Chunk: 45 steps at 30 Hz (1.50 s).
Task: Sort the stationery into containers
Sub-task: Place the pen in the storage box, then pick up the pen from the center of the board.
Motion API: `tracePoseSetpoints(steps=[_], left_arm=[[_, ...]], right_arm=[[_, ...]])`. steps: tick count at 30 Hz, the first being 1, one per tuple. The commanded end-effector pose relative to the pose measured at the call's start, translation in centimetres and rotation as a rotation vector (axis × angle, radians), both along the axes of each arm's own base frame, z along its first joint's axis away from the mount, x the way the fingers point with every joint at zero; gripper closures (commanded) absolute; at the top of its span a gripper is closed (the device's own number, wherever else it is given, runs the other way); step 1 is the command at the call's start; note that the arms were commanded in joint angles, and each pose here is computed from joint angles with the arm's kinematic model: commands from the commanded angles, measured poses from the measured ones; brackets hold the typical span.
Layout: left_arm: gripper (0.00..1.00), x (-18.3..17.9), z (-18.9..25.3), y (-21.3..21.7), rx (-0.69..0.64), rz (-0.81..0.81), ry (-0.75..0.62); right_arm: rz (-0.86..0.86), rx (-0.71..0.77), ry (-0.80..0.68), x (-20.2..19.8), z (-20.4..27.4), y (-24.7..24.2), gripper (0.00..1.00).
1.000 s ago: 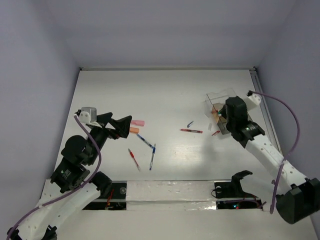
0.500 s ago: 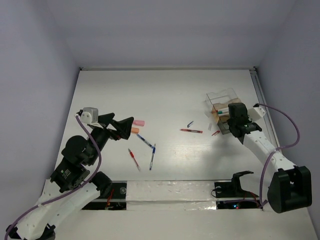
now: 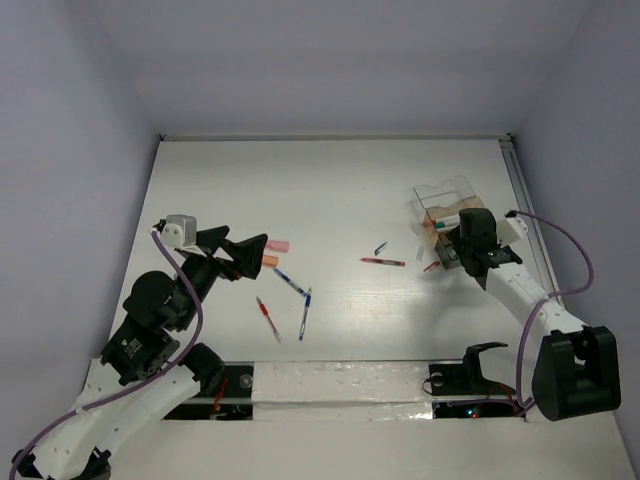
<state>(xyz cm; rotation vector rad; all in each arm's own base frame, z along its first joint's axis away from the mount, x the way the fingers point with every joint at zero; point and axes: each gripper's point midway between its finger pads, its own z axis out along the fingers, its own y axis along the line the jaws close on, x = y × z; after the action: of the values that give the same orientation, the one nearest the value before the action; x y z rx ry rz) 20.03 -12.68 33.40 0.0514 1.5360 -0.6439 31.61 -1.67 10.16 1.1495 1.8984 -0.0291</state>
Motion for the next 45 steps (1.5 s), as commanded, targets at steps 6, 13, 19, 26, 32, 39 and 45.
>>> tracePoseSetpoints(steps=[6,13,19,26,32,39,45], left_arm=[[0.01,0.4,0.6,0.0,0.0,0.014,-0.025],[0.01,1.9,-0.1,1.7,0.022,0.124,0.005],[0.01,3.9,-1.2,4.9,0.039,0.298,0.056],[0.01,4.8,-1.6,6.7,0.045,0.379,0.074],[0.01,5.2,-1.8,6.2,0.056,0.353,0.078],[0.01,5.3,-1.8,6.5,0.057,0.366,0.078],[0.01,5.3,-1.8,6.5,0.058,0.364,0.078]], right_arm=[[0.577,-0.039,-0.183,4.0,7.3,7.8,0.27],[1.403,-0.163,-0.165,3.2,8.4,28.5,0.3],[1.775,-0.272,-0.105,3.7,3.9,39.1,0.32],[1.936,-0.412,-0.008,4.9,-0.9,43.3,0.16],[1.984,-0.451,0.043,5.0,-3.1,43.8,0.15],[2.07,-0.473,0.117,3.6,-6.1,45.6,0.15],[2.073,-0.484,0.124,3.9,-7.4,46.5,0.19]])
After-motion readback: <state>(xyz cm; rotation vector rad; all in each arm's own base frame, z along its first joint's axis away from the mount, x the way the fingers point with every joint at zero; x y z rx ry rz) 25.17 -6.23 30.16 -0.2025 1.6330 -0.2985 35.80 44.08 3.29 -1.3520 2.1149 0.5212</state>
